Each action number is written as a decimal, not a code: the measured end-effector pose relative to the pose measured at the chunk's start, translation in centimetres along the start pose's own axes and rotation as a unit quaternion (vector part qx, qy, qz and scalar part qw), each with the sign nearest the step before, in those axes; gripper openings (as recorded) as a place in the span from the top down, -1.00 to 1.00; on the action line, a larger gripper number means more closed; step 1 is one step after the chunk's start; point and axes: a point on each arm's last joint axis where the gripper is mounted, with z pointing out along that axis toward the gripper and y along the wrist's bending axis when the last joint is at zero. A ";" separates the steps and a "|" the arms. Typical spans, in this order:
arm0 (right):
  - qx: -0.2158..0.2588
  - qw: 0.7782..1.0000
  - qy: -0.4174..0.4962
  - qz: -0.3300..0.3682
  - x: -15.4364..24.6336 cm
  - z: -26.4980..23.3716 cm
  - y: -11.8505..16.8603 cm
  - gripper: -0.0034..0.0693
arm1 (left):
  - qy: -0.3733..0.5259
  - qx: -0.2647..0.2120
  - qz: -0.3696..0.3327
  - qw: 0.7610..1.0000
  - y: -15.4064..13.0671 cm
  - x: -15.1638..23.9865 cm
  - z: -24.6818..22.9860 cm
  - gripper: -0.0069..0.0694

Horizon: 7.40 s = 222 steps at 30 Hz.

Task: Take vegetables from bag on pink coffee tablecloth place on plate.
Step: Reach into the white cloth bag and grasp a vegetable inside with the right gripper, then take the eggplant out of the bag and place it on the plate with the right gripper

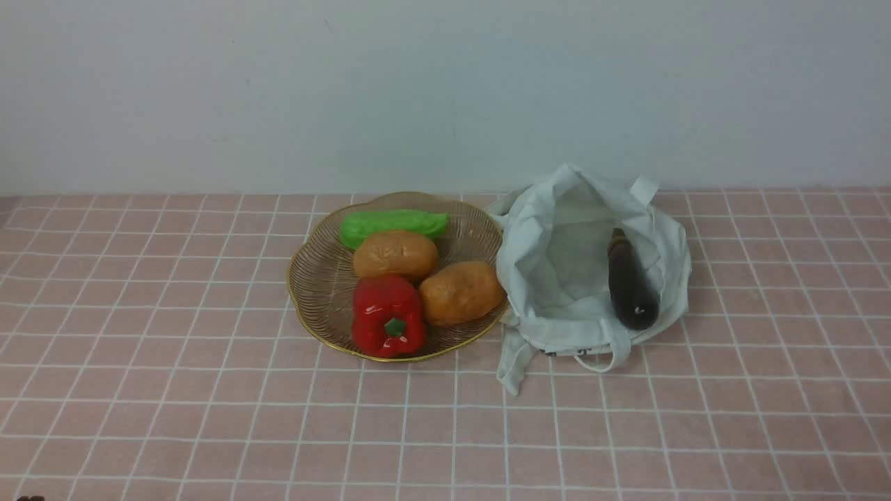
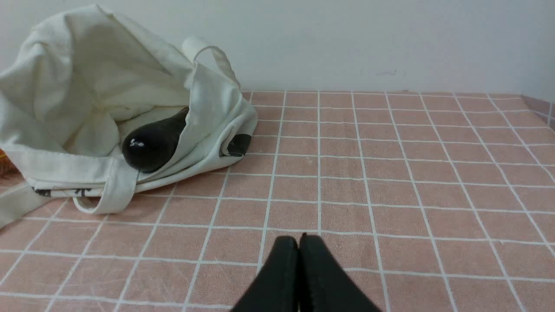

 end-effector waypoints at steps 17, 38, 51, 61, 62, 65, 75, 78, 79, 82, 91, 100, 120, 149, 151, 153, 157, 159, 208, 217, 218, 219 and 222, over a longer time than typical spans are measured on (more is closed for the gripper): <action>0.000 1.000 0.000 0.000 0.0 0.0 0.0 0.95 | 0.000 0.000 0.000 1.000 0.0 0.0 0.0 0.83; -0.062 0.925 -0.043 0.371 -1.1 -0.1 0.8 0.95 | 0.000 0.000 0.000 1.000 0.0 0.0 0.0 0.83; -0.110 0.873 -0.013 0.475 -1.3 -0.3 1.6 0.95 | 0.000 0.000 0.000 1.000 0.0 0.0 0.0 0.83; -0.136 0.966 0.002 0.219 -10.2 -3.1 2.3 0.94 | 0.000 0.000 0.000 1.000 0.0 0.0 0.0 0.83; -0.125 0.975 0.042 0.178 -11.1 -3.0 2.2 0.94 | 0.000 0.000 0.000 1.000 0.0 0.0 0.0 0.83; -0.084 0.975 0.177 0.103 -13.1 -1.6 1.6 0.94 | 0.000 0.000 0.000 1.000 0.0 0.0 0.0 0.83; -0.116 0.905 0.401 0.082 -12.5 8.7 1.9 0.92 | 0.000 0.000 0.000 1.000 0.0 0.0 0.0 0.83; -0.136 0.903 0.399 0.084 -12.7 11.2 2.2 0.90 | 0.000 0.000 0.000 1.000 0.0 0.0 0.0 0.83; -0.138 0.903 0.399 0.085 -12.9 11.9 2.2 0.89 | 0.000 0.000 0.000 1.000 0.0 0.0 0.0 0.83; -0.154 0.902 0.396 0.075 -13.5 14.3 3.0 0.84 | 0.000 0.000 0.000 1.000 0.0 0.0 0.0 0.83; -0.187 0.885 0.425 0.016 -14.0 21.4 9.2 0.64 | 0.000 0.000 0.000 1.000 0.0 0.0 0.0 0.83; -0.106 0.896 0.431 0.019 -12.2 28.6 10.2 0.07 | 0.000 0.000 0.000 1.000 0.0 0.0 0.0 0.83; -0.090 0.884 0.458 0.036 -5.8 33.1 11.2 -0.11 | 0.000 0.000 0.000 1.000 0.0 0.0 0.0 0.83; -0.077 0.850 0.520 -0.026 -7.3 32.4 10.6 -0.45 | 0.000 0.000 0.000 1.000 0.0 0.0 0.0 0.83; -0.077 0.849 0.522 -0.028 -8.9 32.2 10.6 -0.50 | 0.000 0.000 0.000 1.000 0.0 0.0 0.0 0.83; -0.087 0.854 0.512 -0.030 -10.9 32.0 11.0 -0.52 | 0.000 0.000 0.000 1.000 0.0 0.0 0.0 0.83; -0.123 0.856 0.501 -0.033 -11.3 31.8 12.8 -0.52 | 0.000 0.000 0.000 1.000 0.0 0.0 0.0 0.83; -0.140 0.853 0.502 -0.043 -10.6 31.9 13.7 -0.52 | 0.000 0.000 0.000 1.000 0.0 0.0 0.0 0.83; -0.310 0.859 0.407 0.026 -13.6 28.5 25.6 -0.02 | 0.000 0.000 0.000 1.000 0.0 0.0 0.0 0.83; -0.318 0.855 0.409 0.003 -15.6 29.4 25.9 -0.02 | 0.000 0.000 0.000 1.000 0.0 0.0 0.0 0.83; -0.316 0.864 0.393 0.007 -15.6 29.9 26.0 -0.02 | 0.000 0.000 0.000 1.000 0.0 0.0 0.0 0.83; -0.314 0.871 0.377 0.011 -15.5 30.3 26.1 -0.02 | 0.000 0.000 0.000 1.000 0.0 0.0 0.0 0.83; -0.299 0.900 0.315 0.029 -14.7 32.5 26.7 -0.02 | 0.000 0.000 0.000 1.000 0.0 0.0 0.0 0.83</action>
